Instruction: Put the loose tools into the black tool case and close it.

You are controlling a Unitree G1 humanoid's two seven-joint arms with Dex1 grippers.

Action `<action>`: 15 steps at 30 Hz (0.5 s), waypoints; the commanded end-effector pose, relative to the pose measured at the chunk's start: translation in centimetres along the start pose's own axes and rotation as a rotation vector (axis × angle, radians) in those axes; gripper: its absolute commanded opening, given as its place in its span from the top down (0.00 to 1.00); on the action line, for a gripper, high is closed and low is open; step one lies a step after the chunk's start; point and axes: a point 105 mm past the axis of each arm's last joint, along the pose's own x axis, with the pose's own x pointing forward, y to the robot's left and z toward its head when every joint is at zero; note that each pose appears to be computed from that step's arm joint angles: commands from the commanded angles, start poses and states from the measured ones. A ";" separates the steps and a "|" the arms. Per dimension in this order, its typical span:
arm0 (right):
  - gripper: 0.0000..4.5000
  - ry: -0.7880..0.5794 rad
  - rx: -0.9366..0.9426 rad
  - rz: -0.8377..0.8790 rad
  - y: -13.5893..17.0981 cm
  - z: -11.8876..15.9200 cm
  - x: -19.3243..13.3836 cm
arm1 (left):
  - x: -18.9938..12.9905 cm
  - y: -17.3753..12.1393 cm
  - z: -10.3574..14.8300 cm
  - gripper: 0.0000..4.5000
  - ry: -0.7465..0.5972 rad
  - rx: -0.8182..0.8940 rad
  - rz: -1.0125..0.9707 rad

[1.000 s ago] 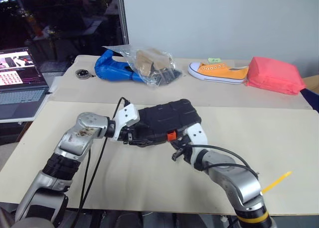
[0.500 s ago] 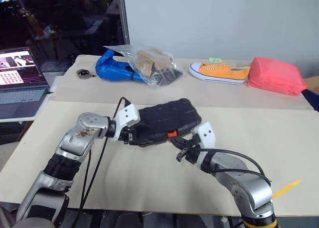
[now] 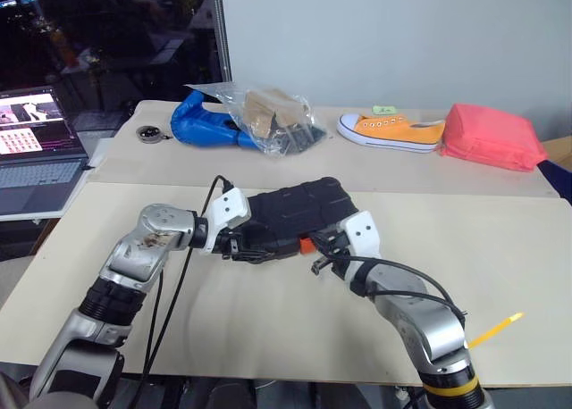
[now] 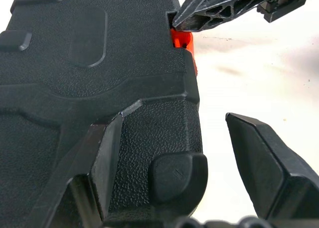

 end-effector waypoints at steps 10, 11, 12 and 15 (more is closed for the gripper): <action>1.00 0.216 -0.282 0.063 0.9 -6.5 1.2 | 0.8 -1.2 -3.8 0.22 0.120 -0.126 -0.031; 1.00 0.225 -0.283 0.065 0.9 -6.9 1.1 | 0.8 -1.1 -3.8 0.22 0.120 -0.126 -0.029; 1.00 0.232 -0.277 0.062 0.9 -7.2 1.0 | 0.8 -1.1 -3.8 0.22 0.120 -0.127 -0.028; 1.00 0.244 -0.299 0.050 0.7 -7.8 1.0 | 0.7 -1.1 -3.8 0.22 0.120 -0.129 -0.023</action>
